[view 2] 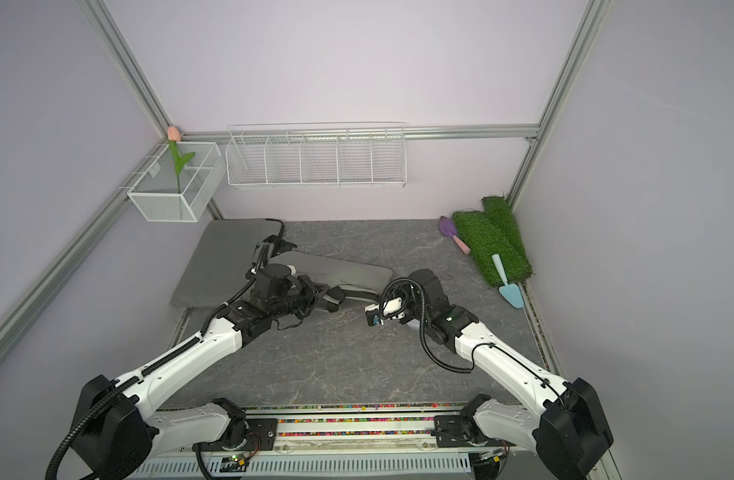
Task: Put the mouse into the laptop bag
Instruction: Unzip the zipper on the zippered laptop bag, then pick up the mouse from the center of the board.
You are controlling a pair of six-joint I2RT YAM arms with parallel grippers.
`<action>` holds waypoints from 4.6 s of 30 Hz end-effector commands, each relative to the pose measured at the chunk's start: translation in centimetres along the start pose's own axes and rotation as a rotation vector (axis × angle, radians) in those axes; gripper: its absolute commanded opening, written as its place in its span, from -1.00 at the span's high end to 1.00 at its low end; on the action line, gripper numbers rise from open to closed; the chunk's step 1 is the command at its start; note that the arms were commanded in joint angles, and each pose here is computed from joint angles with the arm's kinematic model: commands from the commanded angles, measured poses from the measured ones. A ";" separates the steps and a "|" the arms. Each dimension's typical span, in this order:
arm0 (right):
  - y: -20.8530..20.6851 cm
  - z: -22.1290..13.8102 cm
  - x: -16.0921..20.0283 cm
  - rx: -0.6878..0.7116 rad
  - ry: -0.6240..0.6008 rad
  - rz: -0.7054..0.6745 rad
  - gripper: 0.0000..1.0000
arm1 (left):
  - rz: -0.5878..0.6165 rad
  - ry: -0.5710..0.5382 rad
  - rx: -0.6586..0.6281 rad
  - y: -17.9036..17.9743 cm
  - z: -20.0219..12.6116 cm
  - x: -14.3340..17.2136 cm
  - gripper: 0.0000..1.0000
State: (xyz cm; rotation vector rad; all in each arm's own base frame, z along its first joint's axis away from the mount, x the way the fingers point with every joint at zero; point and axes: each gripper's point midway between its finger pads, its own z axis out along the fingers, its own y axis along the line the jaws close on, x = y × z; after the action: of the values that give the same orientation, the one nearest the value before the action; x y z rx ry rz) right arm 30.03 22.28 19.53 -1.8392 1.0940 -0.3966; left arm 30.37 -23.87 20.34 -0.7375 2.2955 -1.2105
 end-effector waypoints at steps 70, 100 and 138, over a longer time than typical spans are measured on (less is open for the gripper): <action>-5.1 2.2 12.5 0.645 0.061 0.848 -0.28 | 0.123 -0.161 0.201 -16.0 -1.7 -4.2 1.00; 6.6 -9.0 12.6 0.288 0.155 2.208 -0.58 | 0.183 0.046 0.059 -7.5 15.6 9.2 0.34; 11.3 6.1 11.8 -0.185 0.422 2.097 -0.65 | 0.895 -0.305 -0.273 2.0 1.0 -4.2 -0.93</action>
State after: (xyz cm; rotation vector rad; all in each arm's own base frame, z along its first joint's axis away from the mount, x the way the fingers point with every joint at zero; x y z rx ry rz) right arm 33.86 11.97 5.25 0.1562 2.6118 0.5407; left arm 32.90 -21.77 17.94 0.0778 2.1863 -0.3920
